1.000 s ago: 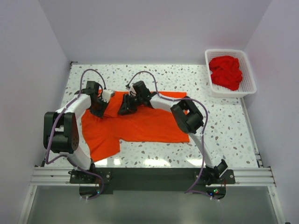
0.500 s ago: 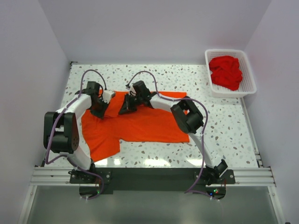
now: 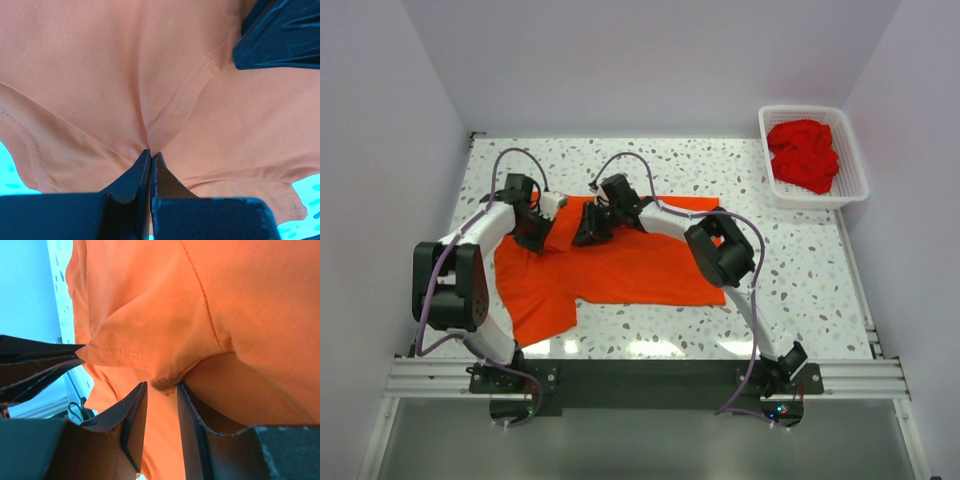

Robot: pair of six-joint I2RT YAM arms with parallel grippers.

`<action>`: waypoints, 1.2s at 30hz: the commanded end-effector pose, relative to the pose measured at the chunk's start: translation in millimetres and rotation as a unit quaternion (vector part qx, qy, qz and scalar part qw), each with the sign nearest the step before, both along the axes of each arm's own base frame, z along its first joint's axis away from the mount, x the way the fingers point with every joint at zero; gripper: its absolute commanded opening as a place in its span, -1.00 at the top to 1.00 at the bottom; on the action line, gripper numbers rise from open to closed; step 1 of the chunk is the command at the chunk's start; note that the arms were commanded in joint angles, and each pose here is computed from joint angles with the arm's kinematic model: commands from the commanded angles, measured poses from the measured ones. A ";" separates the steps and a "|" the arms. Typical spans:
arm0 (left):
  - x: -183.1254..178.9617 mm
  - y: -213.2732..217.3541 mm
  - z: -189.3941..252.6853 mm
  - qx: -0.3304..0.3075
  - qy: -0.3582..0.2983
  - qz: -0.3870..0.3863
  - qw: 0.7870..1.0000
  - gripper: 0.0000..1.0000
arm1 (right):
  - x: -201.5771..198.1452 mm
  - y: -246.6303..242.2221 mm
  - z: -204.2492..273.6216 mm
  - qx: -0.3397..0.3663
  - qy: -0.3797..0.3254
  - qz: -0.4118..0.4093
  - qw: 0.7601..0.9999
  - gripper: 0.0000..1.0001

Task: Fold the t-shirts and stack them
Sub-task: Fold the tshirt

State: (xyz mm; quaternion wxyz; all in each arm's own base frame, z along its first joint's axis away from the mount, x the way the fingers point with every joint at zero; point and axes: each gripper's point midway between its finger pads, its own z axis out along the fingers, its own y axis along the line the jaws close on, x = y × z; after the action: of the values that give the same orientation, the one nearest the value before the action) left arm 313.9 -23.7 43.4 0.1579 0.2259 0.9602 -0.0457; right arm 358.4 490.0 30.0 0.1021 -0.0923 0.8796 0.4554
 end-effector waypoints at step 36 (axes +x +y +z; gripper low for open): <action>-19.2 -7.2 40.4 -0.001 -0.006 -0.008 1.000 1.00 | -5.9 10.5 70.3 0.040 -0.076 0.028 0.996 1.00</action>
State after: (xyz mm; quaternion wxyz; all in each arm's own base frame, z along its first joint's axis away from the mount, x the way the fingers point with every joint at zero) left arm 295.4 -28.9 65.0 0.1529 0.2347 0.9587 -0.0504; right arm 351.9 492.7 37.7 0.1161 -0.1169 0.8801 0.4452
